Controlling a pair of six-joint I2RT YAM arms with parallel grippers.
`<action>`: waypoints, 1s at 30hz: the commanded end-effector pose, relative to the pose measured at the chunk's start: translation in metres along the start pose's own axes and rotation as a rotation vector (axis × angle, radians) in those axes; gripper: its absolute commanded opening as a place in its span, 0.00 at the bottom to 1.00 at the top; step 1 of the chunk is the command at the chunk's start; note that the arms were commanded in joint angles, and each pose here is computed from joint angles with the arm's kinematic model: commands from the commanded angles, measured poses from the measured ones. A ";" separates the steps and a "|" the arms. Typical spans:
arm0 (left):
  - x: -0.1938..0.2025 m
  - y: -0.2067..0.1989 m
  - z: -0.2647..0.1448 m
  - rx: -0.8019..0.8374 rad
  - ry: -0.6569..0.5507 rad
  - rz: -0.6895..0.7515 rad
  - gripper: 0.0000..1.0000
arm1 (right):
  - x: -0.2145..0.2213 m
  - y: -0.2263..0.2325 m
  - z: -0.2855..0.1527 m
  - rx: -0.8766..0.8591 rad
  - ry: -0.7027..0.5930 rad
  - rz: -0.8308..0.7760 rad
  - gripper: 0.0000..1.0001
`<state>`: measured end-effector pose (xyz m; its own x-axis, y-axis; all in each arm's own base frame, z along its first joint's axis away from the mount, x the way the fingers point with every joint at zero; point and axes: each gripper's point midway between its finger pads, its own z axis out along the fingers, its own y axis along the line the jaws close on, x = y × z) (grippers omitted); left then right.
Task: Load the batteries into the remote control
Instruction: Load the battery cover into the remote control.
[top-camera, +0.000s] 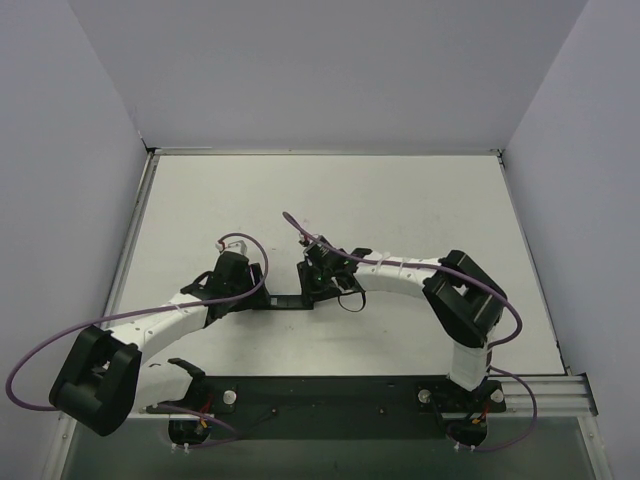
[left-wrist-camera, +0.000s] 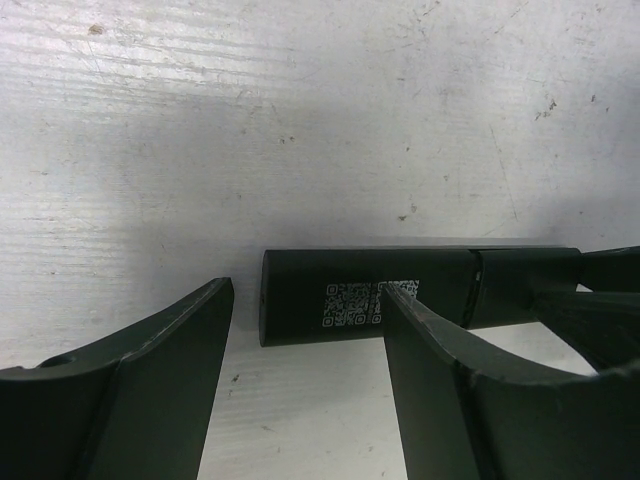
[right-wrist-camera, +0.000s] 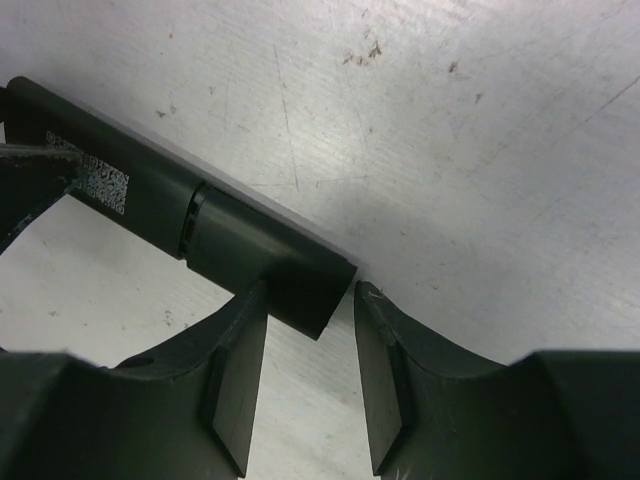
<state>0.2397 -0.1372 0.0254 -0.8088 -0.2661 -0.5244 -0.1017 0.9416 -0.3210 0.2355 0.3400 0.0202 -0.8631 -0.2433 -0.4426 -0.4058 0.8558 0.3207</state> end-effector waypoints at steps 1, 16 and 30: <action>-0.007 -0.007 0.001 0.014 -0.021 -0.007 0.71 | 0.003 -0.006 0.001 0.052 0.029 -0.020 0.35; 0.001 -0.018 0.003 0.061 0.013 -0.006 0.57 | 0.006 -0.003 0.008 0.074 0.064 -0.052 0.30; 0.011 -0.052 0.001 0.197 0.036 -0.059 0.53 | 0.006 0.020 0.013 0.002 0.077 -0.052 0.26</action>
<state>0.2409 -0.1448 0.0233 -0.8044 -0.2922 -0.5173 -0.1186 0.9321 -0.3422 0.2369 0.3435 0.0183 -0.8632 -0.2937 -0.4106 -0.4212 0.8675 0.2649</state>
